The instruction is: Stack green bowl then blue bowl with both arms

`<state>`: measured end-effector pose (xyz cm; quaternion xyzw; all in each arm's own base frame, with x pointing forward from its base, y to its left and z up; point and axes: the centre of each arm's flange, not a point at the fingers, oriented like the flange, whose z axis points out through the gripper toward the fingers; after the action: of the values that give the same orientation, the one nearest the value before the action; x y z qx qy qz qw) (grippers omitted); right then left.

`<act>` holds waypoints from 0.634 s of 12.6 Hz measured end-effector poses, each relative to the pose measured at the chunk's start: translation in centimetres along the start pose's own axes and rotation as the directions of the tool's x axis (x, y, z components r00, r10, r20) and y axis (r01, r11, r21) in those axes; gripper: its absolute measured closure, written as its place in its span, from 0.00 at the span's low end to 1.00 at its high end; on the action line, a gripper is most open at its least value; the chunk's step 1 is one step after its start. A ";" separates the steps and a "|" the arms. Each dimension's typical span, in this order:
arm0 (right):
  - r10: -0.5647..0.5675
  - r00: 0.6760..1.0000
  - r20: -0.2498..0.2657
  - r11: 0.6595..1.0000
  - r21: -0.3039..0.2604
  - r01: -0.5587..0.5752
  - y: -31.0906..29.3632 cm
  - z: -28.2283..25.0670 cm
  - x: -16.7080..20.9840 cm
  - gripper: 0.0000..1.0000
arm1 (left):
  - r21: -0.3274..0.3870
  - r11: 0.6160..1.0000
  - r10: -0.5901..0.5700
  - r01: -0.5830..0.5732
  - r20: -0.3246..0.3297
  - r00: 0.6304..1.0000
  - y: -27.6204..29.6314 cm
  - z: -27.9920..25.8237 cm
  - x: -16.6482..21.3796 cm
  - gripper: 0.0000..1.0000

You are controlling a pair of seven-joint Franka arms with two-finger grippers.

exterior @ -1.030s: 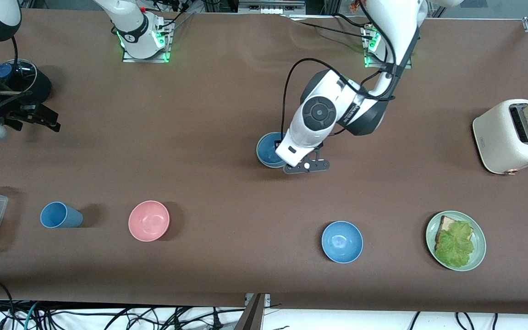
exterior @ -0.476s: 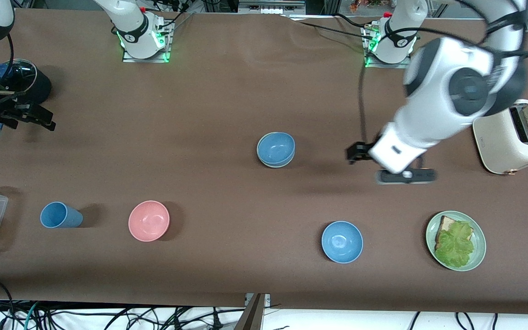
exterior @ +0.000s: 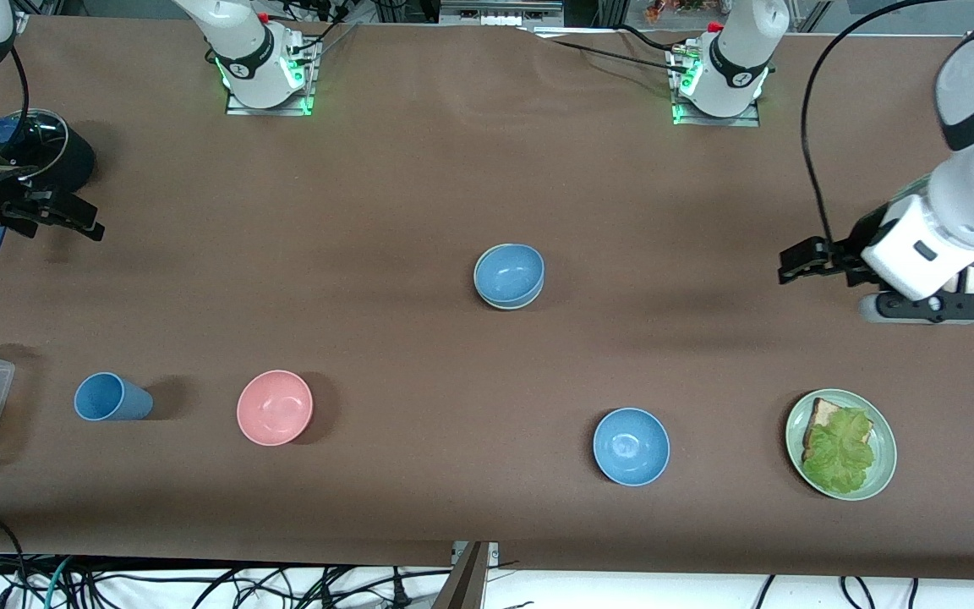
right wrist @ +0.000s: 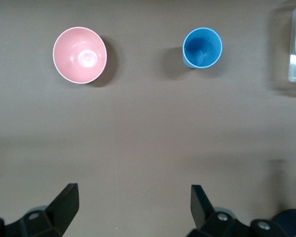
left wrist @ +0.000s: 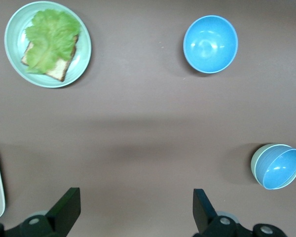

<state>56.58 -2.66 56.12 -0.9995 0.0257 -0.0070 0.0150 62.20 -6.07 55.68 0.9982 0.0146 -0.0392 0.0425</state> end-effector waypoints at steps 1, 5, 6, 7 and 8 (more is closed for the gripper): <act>-0.001 1.000 0.000 1.000 -0.002 0.001 0.0 0.0 0.0 0.00 | -0.002 1.000 0.008 -0.008 0.006 1.000 -1.2 -0.3 -0.1 0.00; -0.007 1.000 -0.001 1.000 -0.004 0.007 -0.3 0.0 0.0 0.00 | 0.020 1.000 0.004 -0.004 0.008 1.000 -4.0 -0.9 -0.3 0.00; -0.008 1.000 0.000 1.000 -0.004 0.008 -0.3 0.0 0.0 0.00 | 0.020 1.000 0.002 -0.002 0.010 1.000 -4.2 -0.9 -0.3 0.00; -0.008 1.000 -0.001 1.000 -0.005 0.008 -0.3 0.0 0.0 0.00 | 0.020 1.000 0.001 -0.001 0.014 1.000 -4.3 -0.8 -0.3 0.00; -0.008 1.000 -0.001 1.000 -0.005 0.008 -0.3 0.0 0.0 0.00 | 0.020 1.000 0.002 -0.003 0.022 1.000 -4.2 -0.7 -0.4 0.00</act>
<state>56.60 -2.36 56.15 -0.9997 0.0217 -0.0072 0.0126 61.72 -1.84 56.09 0.9981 0.0126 -0.0502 0.0328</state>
